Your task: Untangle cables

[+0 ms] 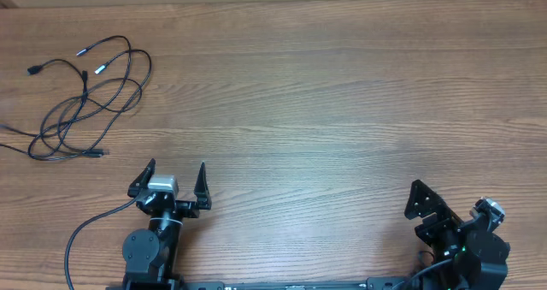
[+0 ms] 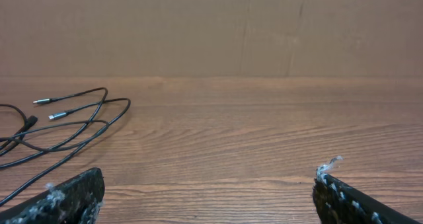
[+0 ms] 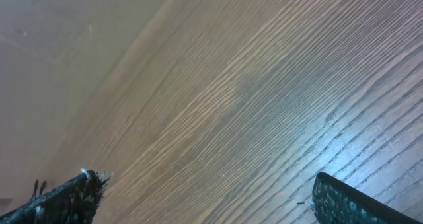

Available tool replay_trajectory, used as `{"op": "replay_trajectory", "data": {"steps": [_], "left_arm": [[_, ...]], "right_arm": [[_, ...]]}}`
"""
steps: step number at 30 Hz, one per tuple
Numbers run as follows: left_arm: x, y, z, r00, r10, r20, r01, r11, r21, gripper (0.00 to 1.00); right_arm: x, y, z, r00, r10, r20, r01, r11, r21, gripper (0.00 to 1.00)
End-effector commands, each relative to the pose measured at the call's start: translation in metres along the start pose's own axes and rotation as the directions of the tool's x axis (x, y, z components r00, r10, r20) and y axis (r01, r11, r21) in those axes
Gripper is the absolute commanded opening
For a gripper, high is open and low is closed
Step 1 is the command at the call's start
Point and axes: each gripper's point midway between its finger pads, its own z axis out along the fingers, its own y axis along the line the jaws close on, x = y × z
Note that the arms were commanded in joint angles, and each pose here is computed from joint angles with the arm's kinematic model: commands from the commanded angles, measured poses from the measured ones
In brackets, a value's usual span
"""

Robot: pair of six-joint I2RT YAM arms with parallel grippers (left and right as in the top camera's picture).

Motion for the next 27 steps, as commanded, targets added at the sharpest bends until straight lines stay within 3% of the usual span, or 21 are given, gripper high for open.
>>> {"op": "replay_trajectory", "data": {"steps": [1, 4, 6, 9, 13, 17, 27], "left_arm": [[0.000, 0.004, 0.000, 1.000, 0.016, 0.006, -0.016, 1.000, -0.019, 1.00], [0.000, 0.004, 0.000, 1.000, 0.015, 0.006, -0.015, 1.000, -0.019, 1.00], [0.000, 0.004, 0.000, 1.000, 0.015, 0.006, -0.015, 1.000, -0.019, 1.00], [0.000, 0.004, 0.000, 1.000, 0.015, 0.006, -0.015, 1.000, -0.019, 1.00], [0.000, 0.004, 0.000, 1.000, 0.015, 0.006, -0.015, 1.000, -0.019, 1.00], [0.000, 0.004, 0.000, 1.000, 0.016, 0.006, -0.016, 1.000, -0.019, 1.00], [0.000, 0.004, 0.000, 1.000, 0.016, 0.006, -0.016, 1.000, -0.019, 1.00]], "right_arm": [[-0.001, 0.000, -0.001, 1.000, -0.015, 0.009, 0.015, 1.000, -0.004, 1.00], [-0.003, 0.010, -0.001, 1.000, -0.018, 0.011, 0.019, 0.999, -0.050, 1.00], [-0.020, 0.026, -0.003, 0.996, -0.024, 0.082, 0.033, 0.993, -0.111, 1.00], [-0.056, 0.061, -0.016, 0.957, -0.119, 0.265, 0.180, 0.959, -0.220, 1.00], [-0.097, 0.109, -0.049, 0.770, -0.319, 0.553, 0.509, 0.830, -0.229, 1.00], [-0.110, 0.131, -0.067, 0.584, -0.404, 0.704, 0.681, 0.716, -0.154, 1.00], [-0.104, 0.135, -0.054, 0.447, -0.299, 0.843, 0.743, 0.649, -0.164, 1.00]]}}
